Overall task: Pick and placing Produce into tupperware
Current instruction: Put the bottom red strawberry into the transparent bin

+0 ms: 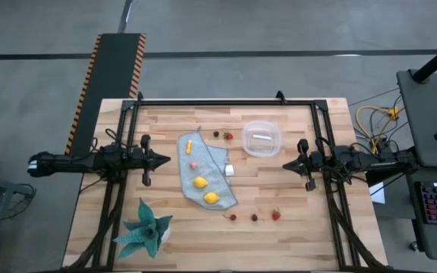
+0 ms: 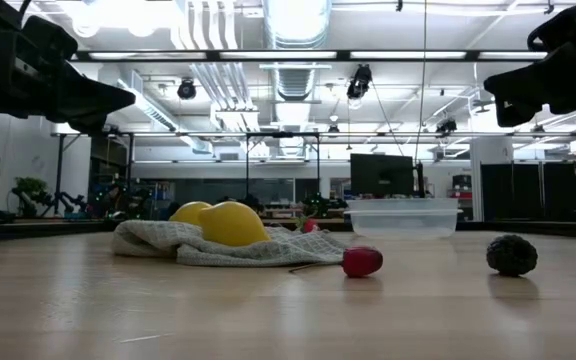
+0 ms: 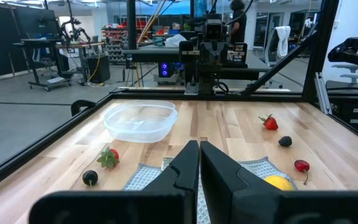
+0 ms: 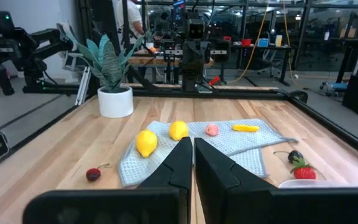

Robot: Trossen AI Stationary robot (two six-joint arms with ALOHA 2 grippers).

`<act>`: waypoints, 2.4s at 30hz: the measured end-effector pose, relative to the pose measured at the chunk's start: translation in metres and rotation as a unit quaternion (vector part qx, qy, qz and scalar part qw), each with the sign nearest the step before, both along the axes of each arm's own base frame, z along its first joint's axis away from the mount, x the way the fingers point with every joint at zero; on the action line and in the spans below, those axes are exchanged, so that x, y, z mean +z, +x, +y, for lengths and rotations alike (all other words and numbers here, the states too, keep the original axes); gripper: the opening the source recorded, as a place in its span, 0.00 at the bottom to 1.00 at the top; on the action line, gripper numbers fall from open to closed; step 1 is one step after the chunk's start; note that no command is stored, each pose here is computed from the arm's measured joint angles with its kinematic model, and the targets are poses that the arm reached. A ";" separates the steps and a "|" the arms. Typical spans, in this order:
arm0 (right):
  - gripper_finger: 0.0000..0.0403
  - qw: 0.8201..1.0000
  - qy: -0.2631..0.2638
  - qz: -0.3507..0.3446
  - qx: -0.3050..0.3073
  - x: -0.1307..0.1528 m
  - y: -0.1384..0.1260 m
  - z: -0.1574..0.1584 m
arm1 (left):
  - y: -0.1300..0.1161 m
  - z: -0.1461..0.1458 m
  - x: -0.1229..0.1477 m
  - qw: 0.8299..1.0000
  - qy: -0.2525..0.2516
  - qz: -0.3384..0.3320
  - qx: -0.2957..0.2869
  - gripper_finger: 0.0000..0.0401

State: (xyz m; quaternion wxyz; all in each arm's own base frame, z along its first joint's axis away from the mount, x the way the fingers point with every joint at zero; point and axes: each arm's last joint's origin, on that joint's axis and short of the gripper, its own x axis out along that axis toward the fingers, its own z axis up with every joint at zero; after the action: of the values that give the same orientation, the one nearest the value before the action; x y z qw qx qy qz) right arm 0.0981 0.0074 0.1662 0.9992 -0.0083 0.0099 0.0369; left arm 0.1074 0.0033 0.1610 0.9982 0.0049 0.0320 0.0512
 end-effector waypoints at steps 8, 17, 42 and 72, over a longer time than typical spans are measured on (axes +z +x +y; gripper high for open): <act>0.02 0.999 0.051 0.004 -0.001 0.000 0.000 0.000 | 0.000 0.000 0.000 1.000 0.000 0.000 0.000 0.00; 0.02 0.999 0.047 0.002 -0.006 0.000 0.000 0.000 | 0.000 0.001 0.001 1.000 0.003 -0.002 0.009 0.00; 0.57 0.992 0.085 -0.036 0.081 0.071 -0.003 0.005 | -0.001 0.005 0.006 0.996 0.004 -0.030 0.085 0.00; 0.59 0.819 0.239 0.521 -0.029 0.088 0.082 0.058 | 0.000 0.005 0.005 0.996 0.004 -0.024 0.084 0.00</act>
State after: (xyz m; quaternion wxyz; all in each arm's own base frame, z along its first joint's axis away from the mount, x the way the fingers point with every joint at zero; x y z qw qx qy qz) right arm 0.1806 0.0655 0.2538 0.8160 0.2513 0.5204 0.0080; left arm 0.1073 0.0082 0.1658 0.9908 0.0049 0.0082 0.1354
